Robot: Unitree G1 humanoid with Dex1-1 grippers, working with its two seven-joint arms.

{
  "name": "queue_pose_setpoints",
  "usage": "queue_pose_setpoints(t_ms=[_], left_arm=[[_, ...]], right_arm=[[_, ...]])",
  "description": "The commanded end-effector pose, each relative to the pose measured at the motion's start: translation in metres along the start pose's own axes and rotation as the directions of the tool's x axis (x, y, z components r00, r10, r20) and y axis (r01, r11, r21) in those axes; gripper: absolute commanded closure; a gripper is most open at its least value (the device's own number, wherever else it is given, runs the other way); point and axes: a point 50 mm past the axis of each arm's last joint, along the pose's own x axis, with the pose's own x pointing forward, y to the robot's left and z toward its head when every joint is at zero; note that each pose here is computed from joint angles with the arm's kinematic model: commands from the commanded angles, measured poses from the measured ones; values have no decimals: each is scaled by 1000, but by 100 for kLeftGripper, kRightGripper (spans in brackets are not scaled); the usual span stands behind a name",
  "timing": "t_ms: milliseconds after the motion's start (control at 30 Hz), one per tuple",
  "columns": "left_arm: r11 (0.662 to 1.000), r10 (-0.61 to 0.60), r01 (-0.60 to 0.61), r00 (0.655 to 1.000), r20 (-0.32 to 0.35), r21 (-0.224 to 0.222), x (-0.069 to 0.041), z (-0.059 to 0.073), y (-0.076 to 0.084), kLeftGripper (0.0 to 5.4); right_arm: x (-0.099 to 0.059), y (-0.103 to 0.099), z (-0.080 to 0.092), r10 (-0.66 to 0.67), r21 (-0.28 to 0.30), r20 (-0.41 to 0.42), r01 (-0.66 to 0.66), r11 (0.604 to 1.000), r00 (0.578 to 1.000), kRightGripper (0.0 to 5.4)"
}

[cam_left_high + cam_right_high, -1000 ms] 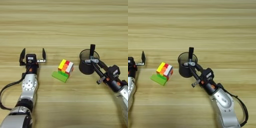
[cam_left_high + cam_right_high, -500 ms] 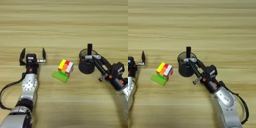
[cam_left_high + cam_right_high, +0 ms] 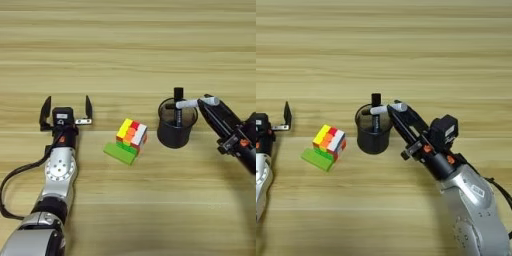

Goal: Move the objects on the table

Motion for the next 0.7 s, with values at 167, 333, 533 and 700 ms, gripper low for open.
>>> queue_pose_setpoints(t_ms=[167,333,533,700], left_arm=[[1000,-12,12,1000,-14,13,2,-1,-4,0],[1000,-10,10,1000,-9,11,0,0,-6,0],[1000,-10,10,1000,-4,8,-1,1,-7,0],[1000,-12,12,1000,-1,8,-1,1,-9,0]], right_arm=[[-12,-23,44,-50,-53,39,52,997,998,466],[-25,-43,65,-117,-125,9,118,985,993,466],[-37,-56,81,-180,-181,-85,162,970,980,466],[-42,-57,81,-193,-182,-182,160,970,964,466]])
